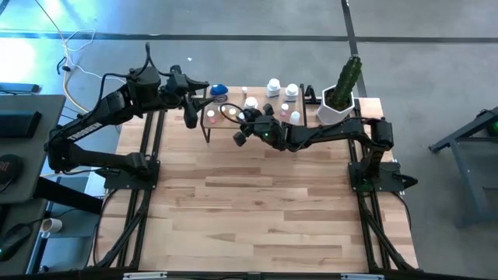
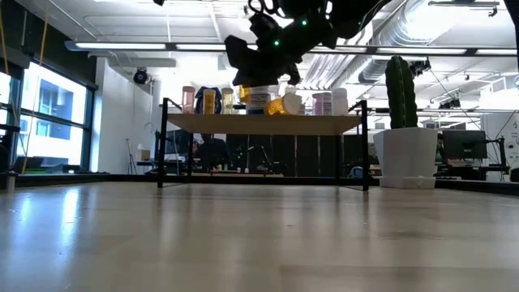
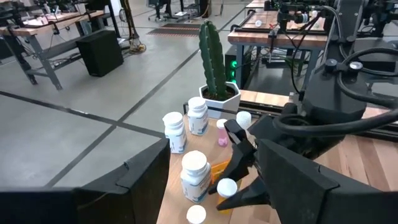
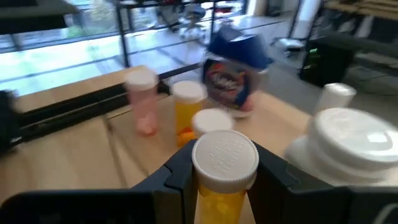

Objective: Pick and place medicine bottles onto shelf by color
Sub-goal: Put the orange pill bottle on the shelf

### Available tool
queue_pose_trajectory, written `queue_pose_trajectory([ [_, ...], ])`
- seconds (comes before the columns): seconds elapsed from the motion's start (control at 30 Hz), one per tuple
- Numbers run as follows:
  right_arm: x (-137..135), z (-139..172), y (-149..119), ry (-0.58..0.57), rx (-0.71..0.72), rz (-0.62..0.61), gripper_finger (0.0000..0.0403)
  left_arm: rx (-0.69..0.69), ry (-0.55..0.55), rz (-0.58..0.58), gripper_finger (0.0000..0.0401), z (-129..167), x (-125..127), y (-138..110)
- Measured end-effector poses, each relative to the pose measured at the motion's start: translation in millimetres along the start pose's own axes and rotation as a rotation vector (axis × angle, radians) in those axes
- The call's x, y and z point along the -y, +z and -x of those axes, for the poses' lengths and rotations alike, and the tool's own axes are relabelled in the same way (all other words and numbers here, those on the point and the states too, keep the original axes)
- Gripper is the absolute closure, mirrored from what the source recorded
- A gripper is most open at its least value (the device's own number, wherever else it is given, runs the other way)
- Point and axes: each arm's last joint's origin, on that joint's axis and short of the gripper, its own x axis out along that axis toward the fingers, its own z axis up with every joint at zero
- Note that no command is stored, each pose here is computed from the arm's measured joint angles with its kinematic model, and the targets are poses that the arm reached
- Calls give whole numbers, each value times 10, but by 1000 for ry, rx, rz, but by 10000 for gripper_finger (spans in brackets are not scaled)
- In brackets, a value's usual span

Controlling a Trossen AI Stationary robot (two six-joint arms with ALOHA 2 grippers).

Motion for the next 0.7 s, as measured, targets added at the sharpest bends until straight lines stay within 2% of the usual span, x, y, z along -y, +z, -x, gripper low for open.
queue_pose_trajectory([
  [0.17, 38, -37, -22, 79, -37, 12, 305, 0, 0, 0, 167, 1, 0, 0],
  [0.7, 177, -113, -80, 82, -112, 28, 304, 0, 1, -1, 167, 1, -1, 0],
])
